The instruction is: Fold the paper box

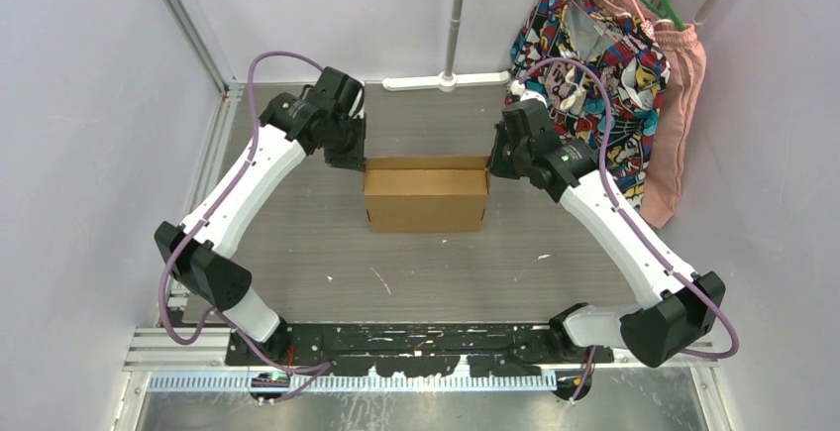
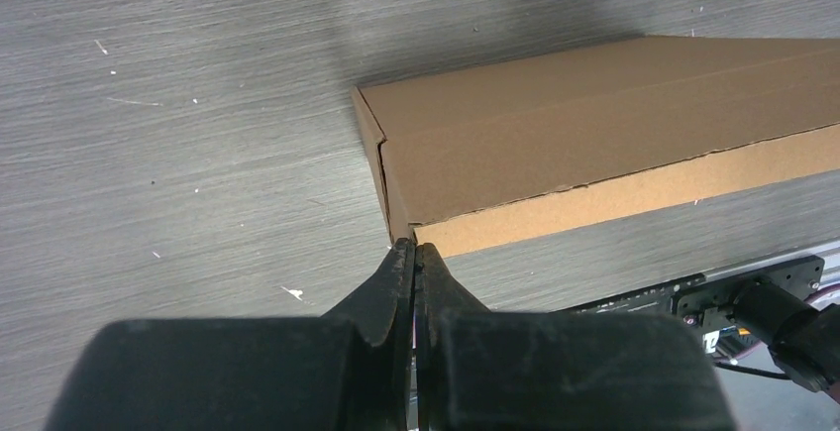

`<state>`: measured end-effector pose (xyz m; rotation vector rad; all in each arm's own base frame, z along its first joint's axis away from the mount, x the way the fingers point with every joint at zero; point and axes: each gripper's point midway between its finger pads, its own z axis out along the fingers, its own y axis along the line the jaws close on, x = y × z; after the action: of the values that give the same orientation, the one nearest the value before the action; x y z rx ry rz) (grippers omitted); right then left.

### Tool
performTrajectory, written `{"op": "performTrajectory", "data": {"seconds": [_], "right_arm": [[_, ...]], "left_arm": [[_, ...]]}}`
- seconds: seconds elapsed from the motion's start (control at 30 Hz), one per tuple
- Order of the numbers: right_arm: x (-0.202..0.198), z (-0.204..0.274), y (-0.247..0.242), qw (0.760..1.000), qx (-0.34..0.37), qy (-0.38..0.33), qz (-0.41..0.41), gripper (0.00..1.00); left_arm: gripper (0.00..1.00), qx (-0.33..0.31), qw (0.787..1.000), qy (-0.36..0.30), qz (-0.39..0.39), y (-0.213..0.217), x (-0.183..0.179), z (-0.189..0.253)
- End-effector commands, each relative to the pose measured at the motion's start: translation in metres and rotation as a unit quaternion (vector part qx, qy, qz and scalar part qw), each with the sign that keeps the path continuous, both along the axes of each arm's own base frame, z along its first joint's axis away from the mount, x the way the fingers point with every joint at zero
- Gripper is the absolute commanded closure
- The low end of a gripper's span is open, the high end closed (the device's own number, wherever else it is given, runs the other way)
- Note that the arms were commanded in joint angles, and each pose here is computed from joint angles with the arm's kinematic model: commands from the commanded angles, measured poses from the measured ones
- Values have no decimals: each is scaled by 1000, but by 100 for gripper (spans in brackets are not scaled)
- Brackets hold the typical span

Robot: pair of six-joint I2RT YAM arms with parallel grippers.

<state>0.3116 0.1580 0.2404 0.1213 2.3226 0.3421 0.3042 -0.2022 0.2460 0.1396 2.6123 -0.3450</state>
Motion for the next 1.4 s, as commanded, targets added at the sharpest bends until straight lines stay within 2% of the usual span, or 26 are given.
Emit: {"op": "performTrajectory", "data": {"seconds": [0.0, 0.9, 1.37], "right_arm": [[-1, 4, 16, 999, 31, -2, 10, 99], [-8, 11, 40, 995, 74, 39, 51, 99], [-7, 17, 43, 995, 84, 33, 52, 99]], "left_arm": [[100, -43, 999, -26, -14, -16, -1, 18], [100, -48, 998, -23, -24, -20, -8, 18], [100, -47, 998, -23, -22, -19, -12, 19]]}}
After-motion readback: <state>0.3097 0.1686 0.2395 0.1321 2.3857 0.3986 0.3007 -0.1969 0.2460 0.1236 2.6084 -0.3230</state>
